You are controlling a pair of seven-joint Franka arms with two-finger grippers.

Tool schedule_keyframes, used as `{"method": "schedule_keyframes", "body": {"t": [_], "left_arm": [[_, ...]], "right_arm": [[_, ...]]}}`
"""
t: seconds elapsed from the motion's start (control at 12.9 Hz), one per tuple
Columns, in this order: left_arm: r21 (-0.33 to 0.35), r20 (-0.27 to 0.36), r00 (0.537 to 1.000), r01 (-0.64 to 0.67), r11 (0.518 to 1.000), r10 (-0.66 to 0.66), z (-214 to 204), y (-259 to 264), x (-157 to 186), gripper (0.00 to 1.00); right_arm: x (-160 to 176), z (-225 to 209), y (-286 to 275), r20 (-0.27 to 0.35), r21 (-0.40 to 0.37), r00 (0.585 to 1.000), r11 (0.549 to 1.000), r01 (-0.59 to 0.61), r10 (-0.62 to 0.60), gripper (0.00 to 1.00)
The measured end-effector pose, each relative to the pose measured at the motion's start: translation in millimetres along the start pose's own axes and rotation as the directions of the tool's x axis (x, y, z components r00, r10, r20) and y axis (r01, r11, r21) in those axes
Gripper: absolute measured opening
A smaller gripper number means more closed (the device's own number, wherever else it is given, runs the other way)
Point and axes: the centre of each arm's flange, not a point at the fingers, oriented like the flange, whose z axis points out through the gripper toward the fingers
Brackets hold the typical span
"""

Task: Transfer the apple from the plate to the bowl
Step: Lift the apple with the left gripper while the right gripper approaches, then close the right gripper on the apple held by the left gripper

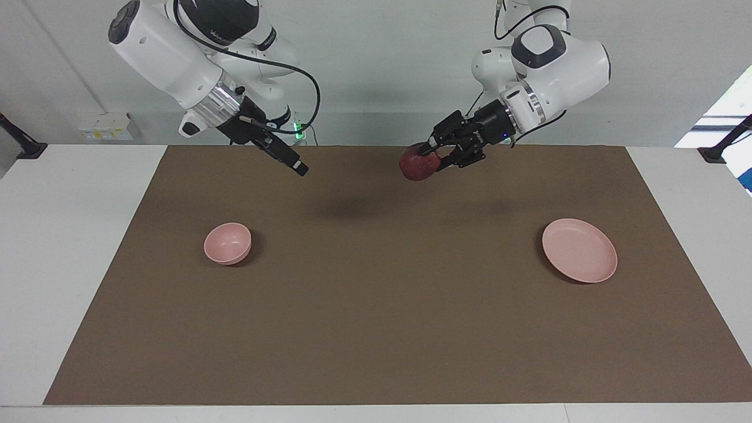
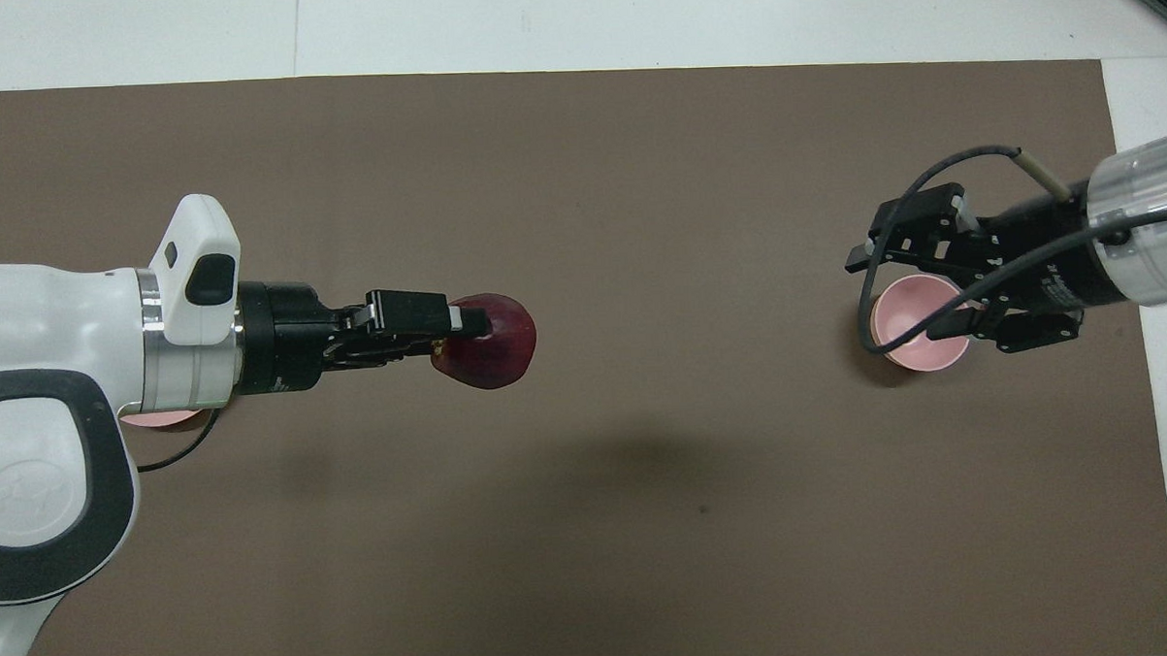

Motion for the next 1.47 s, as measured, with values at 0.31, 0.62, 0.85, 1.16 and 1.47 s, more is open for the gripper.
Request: {"method": "schedule_keyframes", "body": {"t": [0.31, 0.62, 0.85, 1.16, 1.47], "left_arm": [[-0.066, -0.126, 0.992, 0.019, 0.998, -0.027, 26, 26, -17, 0.67], [-0.077, -0.166, 0.986, 0.018, 0.997, -0.031, 42, 38, -31, 0.67], [-0.077, -0.169, 0.985, 0.020, 0.997, -0.032, 42, 38, -31, 0.67], [-0.077, -0.168, 0.985, 0.021, 0.997, -0.034, 44, 40, -34, 0.67], [-0.080, -0.165, 0.985, 0.037, 0.996, -0.050, 45, 41, -35, 0.67]], "right_arm": [[-36, 35, -32, 0.106, 0.078, 0.981, 0.982, -0.170, 0.161, 1.00], [-54, 47, -38, 0.213, 0.081, 0.948, 0.963, -0.257, 0.235, 1.00], [-52, 51, -33, 0.223, 0.071, 0.942, 0.959, -0.273, 0.252, 1.00], [-63, 62, -38, 0.219, 0.091, 0.946, 0.960, -0.266, 0.241, 1.00], [-72, 66, -45, 0.231, 0.124, 0.945, 0.956, -0.266, 0.233, 1.00]]}}
